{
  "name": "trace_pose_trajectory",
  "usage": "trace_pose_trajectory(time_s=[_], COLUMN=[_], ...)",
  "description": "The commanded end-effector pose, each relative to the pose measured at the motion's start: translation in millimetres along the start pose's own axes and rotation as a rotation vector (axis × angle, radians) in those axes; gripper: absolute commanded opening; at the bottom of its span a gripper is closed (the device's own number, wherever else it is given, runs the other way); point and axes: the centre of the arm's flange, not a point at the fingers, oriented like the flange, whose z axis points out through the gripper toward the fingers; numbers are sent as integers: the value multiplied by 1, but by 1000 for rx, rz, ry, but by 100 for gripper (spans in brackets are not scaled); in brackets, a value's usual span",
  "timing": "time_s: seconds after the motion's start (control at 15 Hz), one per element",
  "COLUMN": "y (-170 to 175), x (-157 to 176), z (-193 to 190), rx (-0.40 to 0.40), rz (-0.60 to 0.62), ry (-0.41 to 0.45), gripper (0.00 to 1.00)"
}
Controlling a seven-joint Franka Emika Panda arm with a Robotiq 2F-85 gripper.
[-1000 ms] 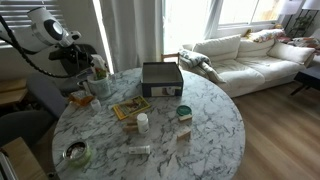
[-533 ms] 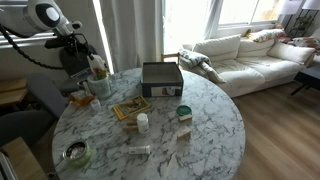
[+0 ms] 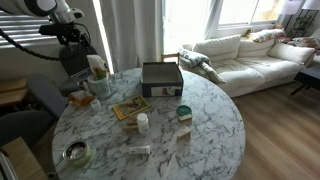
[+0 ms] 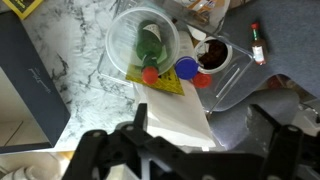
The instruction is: Put the bottle with the blue lid upright and put it in the transparent storage box
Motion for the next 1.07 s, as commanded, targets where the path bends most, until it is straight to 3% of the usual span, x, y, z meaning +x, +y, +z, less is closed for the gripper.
trace_pose_trajectory(time_s=[0.0,0.47,0.67,0.87,0.93,1.0], y=[19,48,54,56,61,62], x=[-38,-72,-89,-108,-79,-85], z=[-14,-41,-54,-72,-60,-66], rx=[83,157,155,99,121,113], rz=[-23,20,35,88,60,67], ry=[-31,24,57,117,73,88], gripper=[100,100,100,100,100,100])
